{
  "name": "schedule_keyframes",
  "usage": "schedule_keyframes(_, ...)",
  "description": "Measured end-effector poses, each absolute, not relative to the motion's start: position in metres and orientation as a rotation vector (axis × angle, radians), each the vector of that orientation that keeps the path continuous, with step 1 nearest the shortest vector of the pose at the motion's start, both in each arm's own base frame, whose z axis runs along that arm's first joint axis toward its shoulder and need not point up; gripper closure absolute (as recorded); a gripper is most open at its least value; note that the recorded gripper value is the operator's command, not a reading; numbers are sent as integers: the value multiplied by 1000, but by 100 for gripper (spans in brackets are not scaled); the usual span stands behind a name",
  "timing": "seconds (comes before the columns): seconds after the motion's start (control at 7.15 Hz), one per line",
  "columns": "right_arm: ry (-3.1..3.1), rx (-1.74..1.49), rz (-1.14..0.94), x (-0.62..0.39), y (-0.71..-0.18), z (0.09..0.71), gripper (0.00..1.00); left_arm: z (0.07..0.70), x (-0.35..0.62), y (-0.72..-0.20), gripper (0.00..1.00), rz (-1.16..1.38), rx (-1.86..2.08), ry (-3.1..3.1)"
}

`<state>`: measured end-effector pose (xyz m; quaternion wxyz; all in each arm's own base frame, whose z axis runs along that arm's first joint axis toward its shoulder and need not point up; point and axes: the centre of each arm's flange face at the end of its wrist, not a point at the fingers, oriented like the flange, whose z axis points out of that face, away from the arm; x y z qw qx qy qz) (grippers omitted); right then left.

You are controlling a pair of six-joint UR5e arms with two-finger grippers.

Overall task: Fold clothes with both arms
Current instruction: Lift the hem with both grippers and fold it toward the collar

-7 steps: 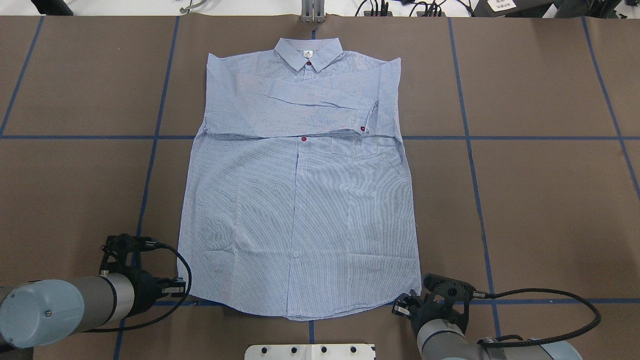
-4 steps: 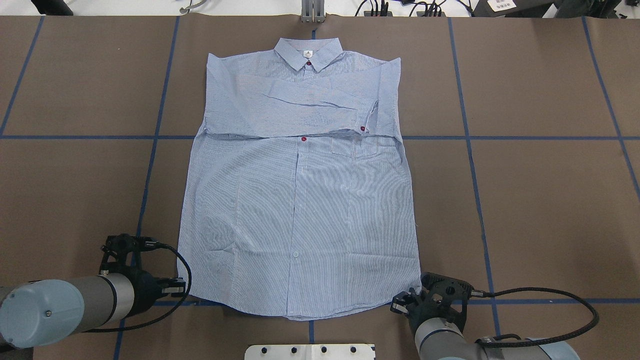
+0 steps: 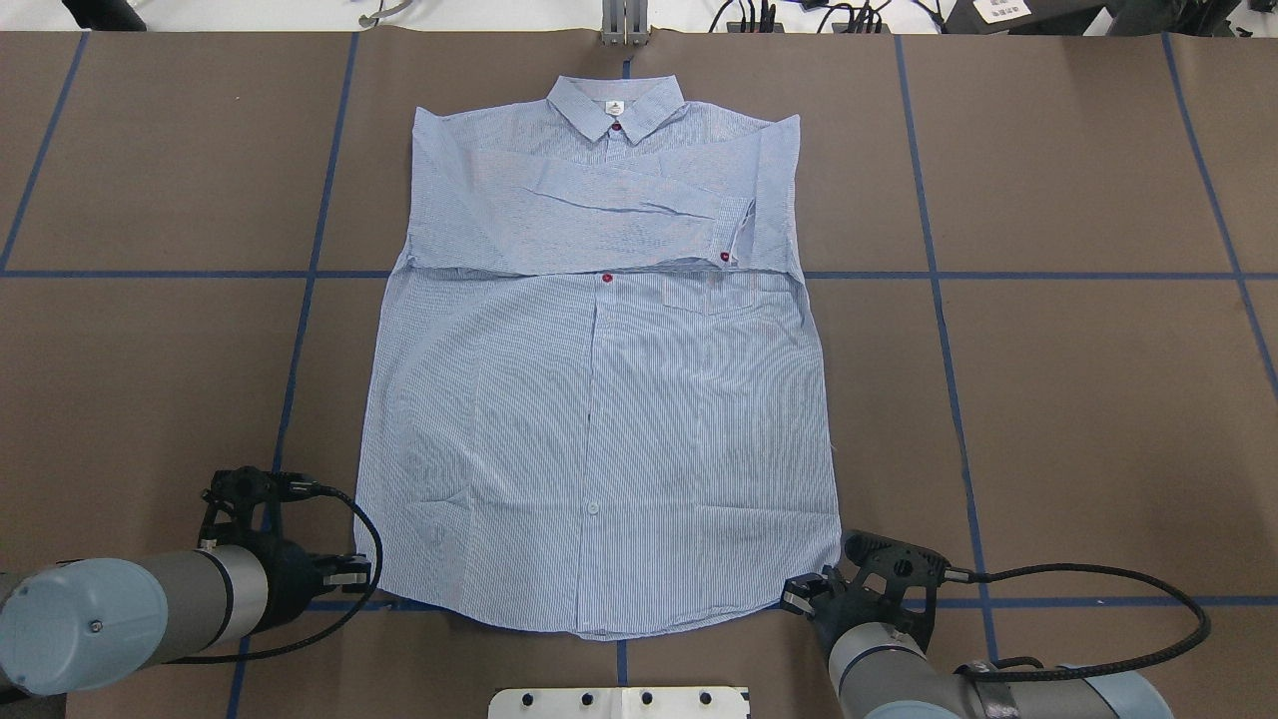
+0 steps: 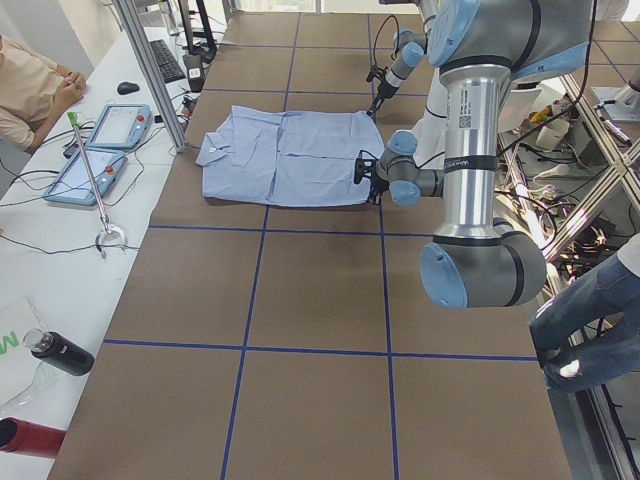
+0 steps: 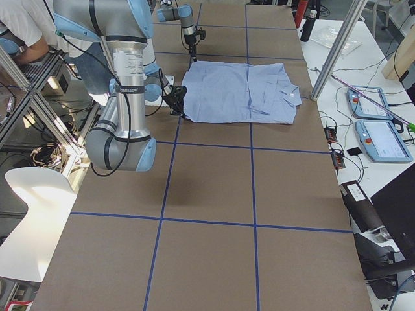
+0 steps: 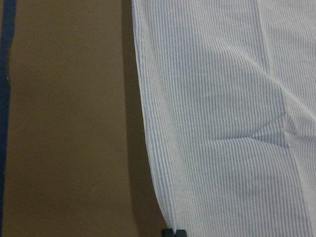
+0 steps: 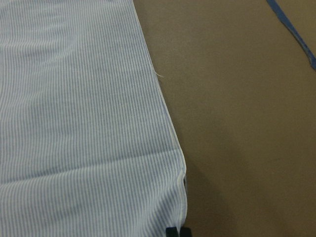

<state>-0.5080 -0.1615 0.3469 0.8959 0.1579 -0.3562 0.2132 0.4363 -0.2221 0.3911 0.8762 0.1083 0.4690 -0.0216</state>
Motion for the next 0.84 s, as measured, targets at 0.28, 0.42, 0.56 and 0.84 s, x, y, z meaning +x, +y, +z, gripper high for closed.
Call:
schedule_keyframes(0.28,-793,314,461,-487,-166,317,100,365,423,-218,100,-40,224,1025)
schedule_keyframes(0.42,-821,297,467,-464,-168,290,100,333,404,-212,100,-27,205,1057)
schedule_keyframes(0.56,-845,254,458,-426,-165,256,100,292,375,-203,100,-4,172,1084)
schedule_keyframes(0.84,-887,158,427,-351,-156,197,100,213,296,-183,100,48,91,1138)
